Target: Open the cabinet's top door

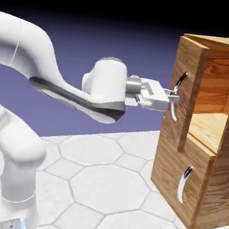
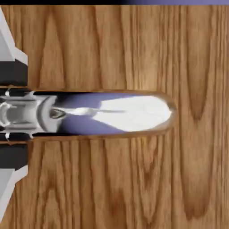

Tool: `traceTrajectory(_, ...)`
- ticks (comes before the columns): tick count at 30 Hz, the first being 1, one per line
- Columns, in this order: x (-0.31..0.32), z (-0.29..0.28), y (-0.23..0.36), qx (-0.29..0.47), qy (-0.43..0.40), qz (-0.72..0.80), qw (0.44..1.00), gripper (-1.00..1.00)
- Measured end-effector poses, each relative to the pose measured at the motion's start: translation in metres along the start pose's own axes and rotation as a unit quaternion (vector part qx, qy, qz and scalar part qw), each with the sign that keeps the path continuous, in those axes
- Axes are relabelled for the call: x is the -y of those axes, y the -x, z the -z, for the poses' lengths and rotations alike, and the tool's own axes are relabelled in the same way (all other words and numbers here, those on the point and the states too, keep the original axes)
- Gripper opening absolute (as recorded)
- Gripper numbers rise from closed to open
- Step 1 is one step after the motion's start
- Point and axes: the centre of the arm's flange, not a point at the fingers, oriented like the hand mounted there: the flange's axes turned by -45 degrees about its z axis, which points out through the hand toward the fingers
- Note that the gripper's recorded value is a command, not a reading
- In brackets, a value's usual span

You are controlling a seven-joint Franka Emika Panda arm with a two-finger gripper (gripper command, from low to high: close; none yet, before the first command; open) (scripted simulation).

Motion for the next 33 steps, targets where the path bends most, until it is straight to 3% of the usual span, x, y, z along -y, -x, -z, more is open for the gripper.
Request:
traceTrajectory(17,-0.074,0.085,0.0,0.0,-0.194,0.0,0.981,-1.0)
traceTrajectory(33,-0.189,0.139,0.0,0.0,-0.405,0.0,0.914,-1.0)
